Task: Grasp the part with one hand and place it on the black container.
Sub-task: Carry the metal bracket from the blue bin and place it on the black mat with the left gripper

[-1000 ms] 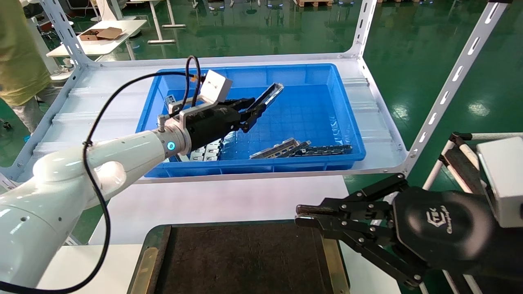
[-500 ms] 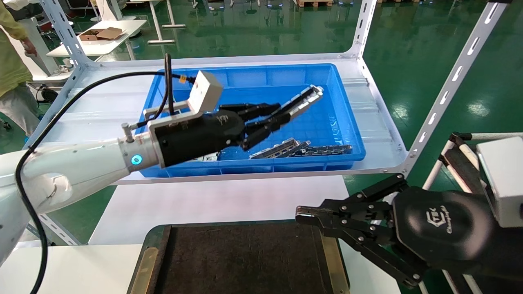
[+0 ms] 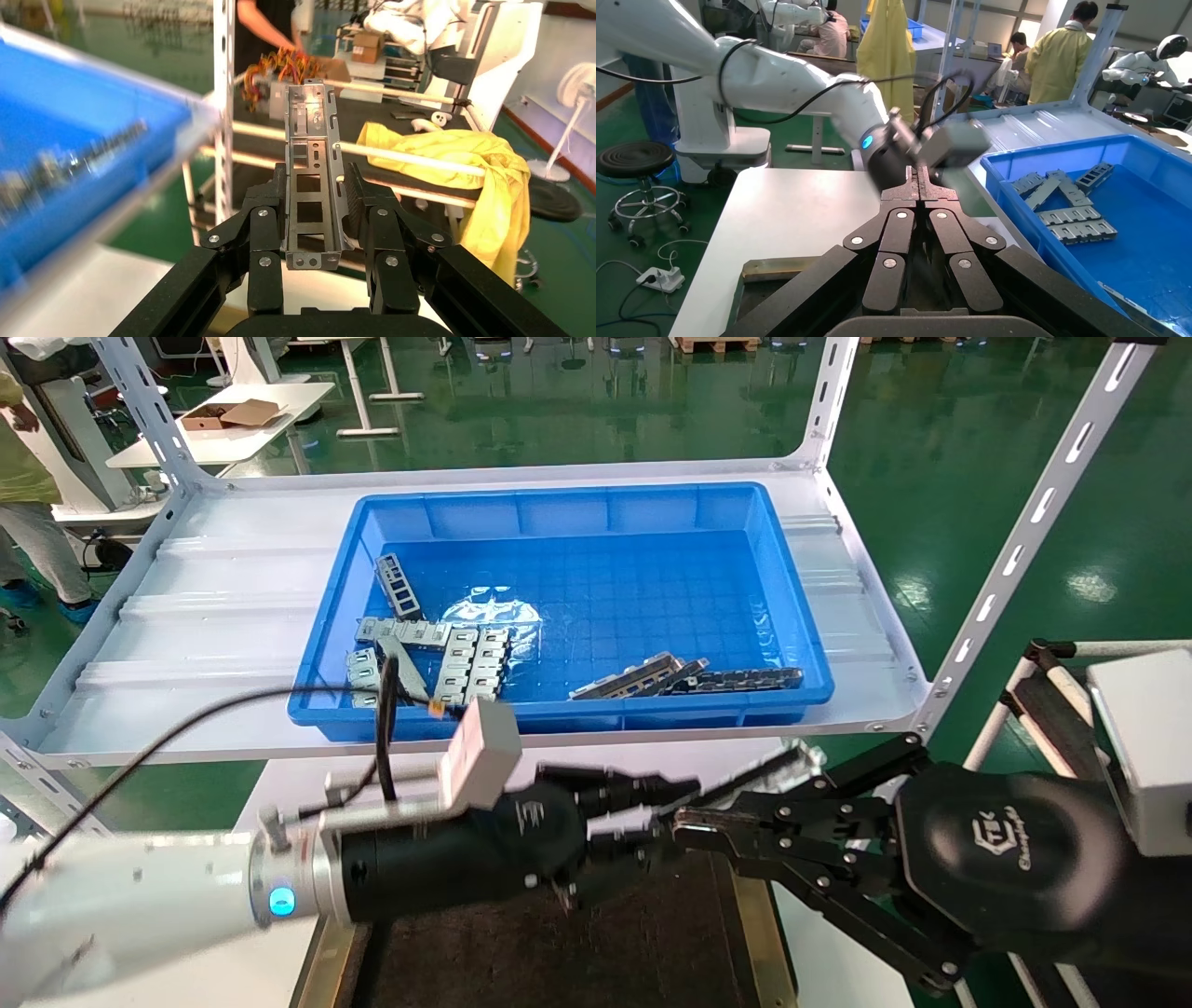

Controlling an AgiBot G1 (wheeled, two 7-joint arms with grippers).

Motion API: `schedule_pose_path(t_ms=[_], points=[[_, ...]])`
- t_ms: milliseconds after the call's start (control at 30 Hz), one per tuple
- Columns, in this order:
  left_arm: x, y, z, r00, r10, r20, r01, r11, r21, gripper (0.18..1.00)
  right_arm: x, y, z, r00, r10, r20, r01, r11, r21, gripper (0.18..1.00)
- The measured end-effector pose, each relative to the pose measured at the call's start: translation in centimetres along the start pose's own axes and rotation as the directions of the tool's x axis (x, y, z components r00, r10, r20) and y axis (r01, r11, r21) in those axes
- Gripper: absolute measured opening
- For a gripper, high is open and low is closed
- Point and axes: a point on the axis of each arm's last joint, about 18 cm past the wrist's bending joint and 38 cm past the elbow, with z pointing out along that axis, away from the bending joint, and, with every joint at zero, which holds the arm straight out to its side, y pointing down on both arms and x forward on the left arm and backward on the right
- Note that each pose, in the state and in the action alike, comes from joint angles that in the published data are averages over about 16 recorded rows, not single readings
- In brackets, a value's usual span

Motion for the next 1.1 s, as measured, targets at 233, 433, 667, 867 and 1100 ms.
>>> schedule_pose_path(t_ms=[233, 433, 667, 867, 1100], points=[[4.2, 6.8, 0.6, 0.984, -0.150, 0.094, 0.156, 0.986, -0.059, 0.356, 0.0, 0.0, 0.0, 1.000, 0.000, 0.000, 0.000, 1.000, 0.000, 0.191], [6.5, 12.0, 1.7, 0.933, -0.264, 0.247, 0.287, 0.956, -0.062, 0.356, 0.0, 0.0, 0.0, 1.000, 0.000, 0.000, 0.000, 1.000, 0.000, 0.191], [7.5, 15.8, 4.0, 0.830, -0.369, 0.417, 0.406, 0.914, 0.001, 0.356, 0.0, 0.0, 0.0, 1.000, 0.000, 0.000, 0.000, 1.000, 0.000, 0.191], [7.6, 17.4, 6.5, 0.734, -0.438, 0.519, 0.473, 0.878, 0.072, 0.356, 0.0, 0.0, 0.0, 1.000, 0.000, 0.000, 0.000, 1.000, 0.000, 0.191], [7.5, 18.4, 9.1, 0.640, -0.483, 0.598, 0.514, 0.847, 0.134, 0.355, 0.0, 0.0, 0.0, 1.000, 0.000, 0.000, 0.000, 1.000, 0.000, 0.191]])
